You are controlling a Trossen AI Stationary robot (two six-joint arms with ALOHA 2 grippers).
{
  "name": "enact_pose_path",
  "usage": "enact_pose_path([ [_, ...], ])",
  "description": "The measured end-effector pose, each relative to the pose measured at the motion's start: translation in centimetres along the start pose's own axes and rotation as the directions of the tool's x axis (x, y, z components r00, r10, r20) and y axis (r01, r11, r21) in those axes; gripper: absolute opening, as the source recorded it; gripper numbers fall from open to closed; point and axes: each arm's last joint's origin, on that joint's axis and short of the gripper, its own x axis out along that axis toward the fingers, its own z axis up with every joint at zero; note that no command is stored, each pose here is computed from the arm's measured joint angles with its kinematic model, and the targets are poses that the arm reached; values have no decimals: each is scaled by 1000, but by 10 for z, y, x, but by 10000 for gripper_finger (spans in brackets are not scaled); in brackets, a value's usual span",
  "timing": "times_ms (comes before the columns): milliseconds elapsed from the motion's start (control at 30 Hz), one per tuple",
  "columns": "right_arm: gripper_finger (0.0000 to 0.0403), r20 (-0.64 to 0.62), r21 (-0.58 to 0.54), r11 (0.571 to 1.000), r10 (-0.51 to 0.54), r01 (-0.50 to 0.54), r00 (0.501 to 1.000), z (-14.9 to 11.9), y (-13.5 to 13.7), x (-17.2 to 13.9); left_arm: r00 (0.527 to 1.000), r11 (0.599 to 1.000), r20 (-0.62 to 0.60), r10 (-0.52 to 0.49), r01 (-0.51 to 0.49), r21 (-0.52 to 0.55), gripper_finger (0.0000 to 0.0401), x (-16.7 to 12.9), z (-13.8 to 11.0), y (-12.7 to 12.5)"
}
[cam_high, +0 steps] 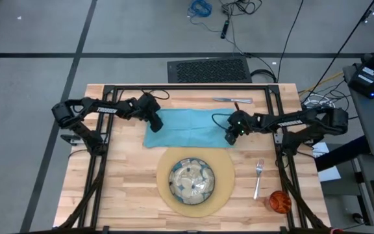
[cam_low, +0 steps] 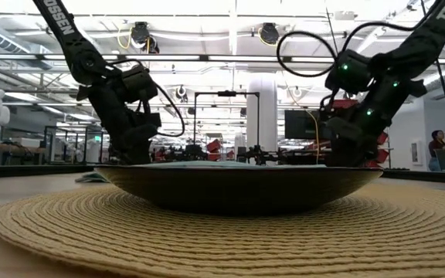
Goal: Set table place
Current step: Fold the blue napkin
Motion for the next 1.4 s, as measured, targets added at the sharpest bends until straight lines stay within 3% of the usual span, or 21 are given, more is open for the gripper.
enact_pose_path([
  [100,116,44,31,999,-12,10,999,7,-9,1,1000,1000,2,0,0,2,136,0,0,0],
  [200,116,32,55,996,71,-73,997,9,-10,1,1000,1000,4,0,0,13,136,0,0,0],
  [300,116,-41,67,986,153,-150,987,2,-2,0,1000,1000,6,10,-10,20,136,0,1,0],
  [467,116,-21,44,976,214,-213,977,0,17,-3,998,998,25,52,-52,24,136,0,2,1],
  [700,116,52,-24,984,180,-178,982,17,26,-19,996,999,88,30,-31,12,136,-3,8,0],
  [900,116,81,-4,996,88,-88,993,29,3,-28,981,1000,194,10,-14,17,136,-18,24,-5],
  [1033,116,103,18,989,143,-145,984,39,-18,-29,987,1000,160,13,-16,21,136,-18,23,-4],
  [1267,116,57,11,998,64,-64,996,68,-52,-51,996,999,86,15,-19,38,136,-18,16,-5],
  [1400,116,-7,100,995,-2,2,1000,73,-75,-61,997,999,82,15,-18,37,136,-18,16,-5],
])
